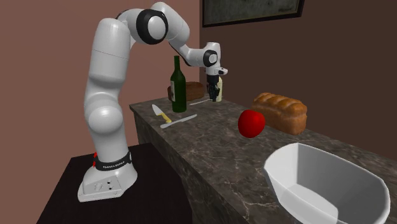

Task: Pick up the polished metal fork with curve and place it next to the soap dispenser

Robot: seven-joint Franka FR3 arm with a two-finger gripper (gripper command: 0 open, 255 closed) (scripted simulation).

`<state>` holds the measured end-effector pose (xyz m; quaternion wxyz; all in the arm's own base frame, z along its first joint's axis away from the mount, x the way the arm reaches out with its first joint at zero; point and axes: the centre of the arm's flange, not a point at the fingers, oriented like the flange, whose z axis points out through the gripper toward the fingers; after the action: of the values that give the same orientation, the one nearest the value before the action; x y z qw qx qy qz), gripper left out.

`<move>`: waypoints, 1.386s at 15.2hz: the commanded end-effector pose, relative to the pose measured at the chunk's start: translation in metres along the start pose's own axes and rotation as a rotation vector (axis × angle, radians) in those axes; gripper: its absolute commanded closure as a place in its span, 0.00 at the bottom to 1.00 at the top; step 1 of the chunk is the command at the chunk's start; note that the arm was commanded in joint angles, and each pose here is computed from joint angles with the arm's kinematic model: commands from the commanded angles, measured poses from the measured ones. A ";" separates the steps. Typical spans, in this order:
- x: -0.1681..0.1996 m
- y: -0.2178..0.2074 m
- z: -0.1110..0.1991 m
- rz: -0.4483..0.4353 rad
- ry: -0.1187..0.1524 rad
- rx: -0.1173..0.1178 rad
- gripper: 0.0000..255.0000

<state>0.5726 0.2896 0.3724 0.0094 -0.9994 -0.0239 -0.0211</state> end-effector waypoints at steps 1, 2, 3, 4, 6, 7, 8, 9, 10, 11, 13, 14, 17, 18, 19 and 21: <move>-0.001 0.000 0.011 0.000 0.000 0.000 1.00; -0.001 0.000 0.017 0.000 0.000 0.000 1.00; -0.001 0.000 0.022 0.000 0.000 0.000 1.00; -0.001 0.000 0.029 0.000 0.000 0.000 1.00; -0.001 0.000 0.029 0.000 0.000 0.000 1.00; -0.001 0.000 0.029 0.000 0.000 0.000 1.00; -0.001 0.000 0.029 0.000 0.000 0.000 1.00; -0.001 0.000 0.029 0.000 0.000 0.000 1.00; -0.001 0.000 0.029 0.000 0.000 0.000 1.00; -0.001 0.000 0.029 0.000 0.000 0.000 1.00; -0.001 0.000 0.029 0.000 0.000 0.000 0.00; -0.001 0.000 0.029 0.000 0.000 0.000 0.00; -0.001 0.000 0.029 0.000 0.000 0.000 0.00; -0.001 0.000 0.015 0.000 0.000 0.000 0.00; -0.001 0.000 0.002 0.000 0.000 0.000 0.00; -0.001 0.000 -0.021 0.000 0.000 0.000 0.00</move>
<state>0.5700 0.2905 0.3847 0.0097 -0.9994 -0.0238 -0.0218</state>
